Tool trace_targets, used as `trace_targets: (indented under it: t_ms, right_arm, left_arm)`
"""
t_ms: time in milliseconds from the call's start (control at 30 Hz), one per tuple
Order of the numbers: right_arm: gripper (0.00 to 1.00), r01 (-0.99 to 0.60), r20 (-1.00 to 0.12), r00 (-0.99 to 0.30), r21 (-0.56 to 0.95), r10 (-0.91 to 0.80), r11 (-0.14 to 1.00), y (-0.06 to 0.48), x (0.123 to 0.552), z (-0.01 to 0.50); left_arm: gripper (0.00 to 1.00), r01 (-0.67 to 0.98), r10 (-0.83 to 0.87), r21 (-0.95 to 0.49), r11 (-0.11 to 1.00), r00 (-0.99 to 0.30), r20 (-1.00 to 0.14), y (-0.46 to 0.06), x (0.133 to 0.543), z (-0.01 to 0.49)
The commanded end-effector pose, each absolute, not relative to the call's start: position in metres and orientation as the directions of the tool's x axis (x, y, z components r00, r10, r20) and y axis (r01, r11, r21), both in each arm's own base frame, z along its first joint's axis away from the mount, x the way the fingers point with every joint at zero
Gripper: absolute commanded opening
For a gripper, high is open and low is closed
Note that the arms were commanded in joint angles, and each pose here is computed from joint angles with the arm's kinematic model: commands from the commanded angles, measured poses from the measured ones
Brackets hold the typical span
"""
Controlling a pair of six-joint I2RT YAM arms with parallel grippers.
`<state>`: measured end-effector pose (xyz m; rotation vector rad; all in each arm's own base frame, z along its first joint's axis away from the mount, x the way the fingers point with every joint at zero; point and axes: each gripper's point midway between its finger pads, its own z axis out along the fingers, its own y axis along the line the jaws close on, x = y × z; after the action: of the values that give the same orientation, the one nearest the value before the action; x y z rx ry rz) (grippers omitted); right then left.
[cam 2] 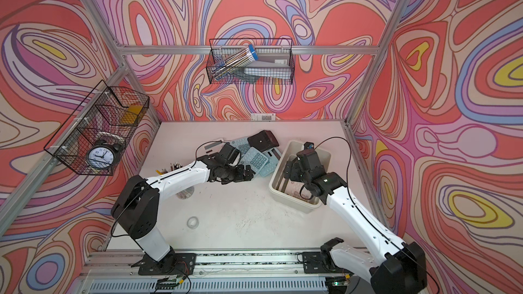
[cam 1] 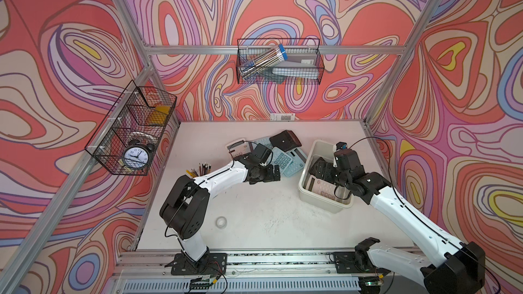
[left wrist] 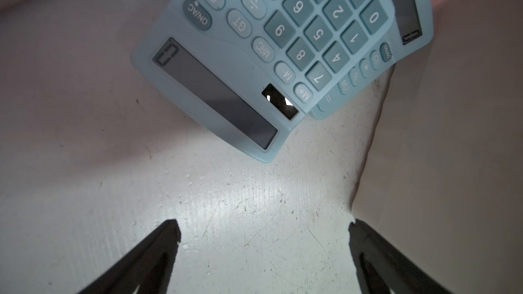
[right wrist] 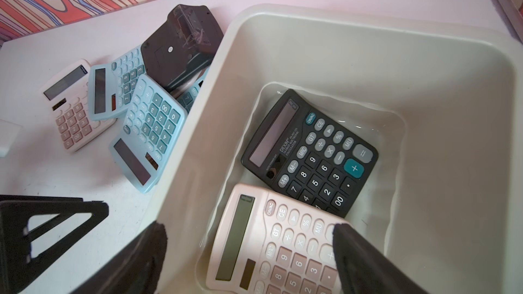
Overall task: Put the calculator in the storage box
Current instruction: Pick up the calculator from the center of the board.
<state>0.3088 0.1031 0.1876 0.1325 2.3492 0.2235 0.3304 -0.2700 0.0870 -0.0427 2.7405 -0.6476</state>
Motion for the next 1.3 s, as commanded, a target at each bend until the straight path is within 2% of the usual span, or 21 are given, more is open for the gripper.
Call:
trace_targets:
  t_ms: [0,133,367,567,700,800,967,1100,1267]
  right_arm:
    - [0.94,0.005,-0.693,-0.704,0.211,0.153,0.978,0.105,0.307,0.188]
    - [0.94,0.016,-0.697,-0.700,0.203,0.157,0.979,0.101,0.304,0.188]
    - [0.94,0.033,-0.701,-0.695,0.195,0.163,0.980,0.096,0.300,0.189]
    - [0.94,0.040,-0.704,-0.692,0.187,0.163,0.981,0.093,0.299,0.189]
    - [0.94,0.040,-0.705,-0.689,0.191,0.166,0.981,0.094,0.299,0.190]
    - [0.94,0.039,-0.706,-0.688,0.196,0.169,0.980,0.094,0.299,0.191]
    - [0.94,0.040,-0.707,-0.688,0.192,0.166,0.981,0.093,0.298,0.194]
    - [0.94,0.043,-0.712,-0.682,0.187,0.165,0.982,0.092,0.298,0.198]
    - [0.94,0.043,-0.715,-0.679,0.189,0.168,0.981,0.092,0.299,0.200]
  left_arm:
    - [0.99,0.010,-0.203,-0.581,0.814,-0.932,-0.301,-0.292,0.348,0.091]
    - [0.98,-0.024,-0.252,-0.623,0.782,-0.926,-0.280,-0.298,0.356,0.080]
    - [0.87,-0.097,-0.324,-0.665,0.741,-0.919,-0.227,-0.299,0.365,0.060]
    - [0.89,-0.136,-0.366,-0.671,0.729,-0.905,-0.215,-0.290,0.360,0.055]
    - [0.95,-0.150,-0.368,-0.654,0.741,-0.906,-0.209,-0.285,0.355,0.050]
    - [0.94,-0.170,-0.379,-0.656,0.736,-0.905,-0.191,-0.283,0.357,0.043]
    - [0.85,-0.195,-0.427,-0.722,0.663,-0.892,-0.152,-0.286,0.364,0.036]
    - [0.68,-0.197,-0.451,-0.771,0.606,-0.883,-0.130,-0.290,0.369,0.035]
    - [0.53,-0.200,-0.491,-0.813,0.546,-0.863,-0.118,-0.292,0.376,0.037]
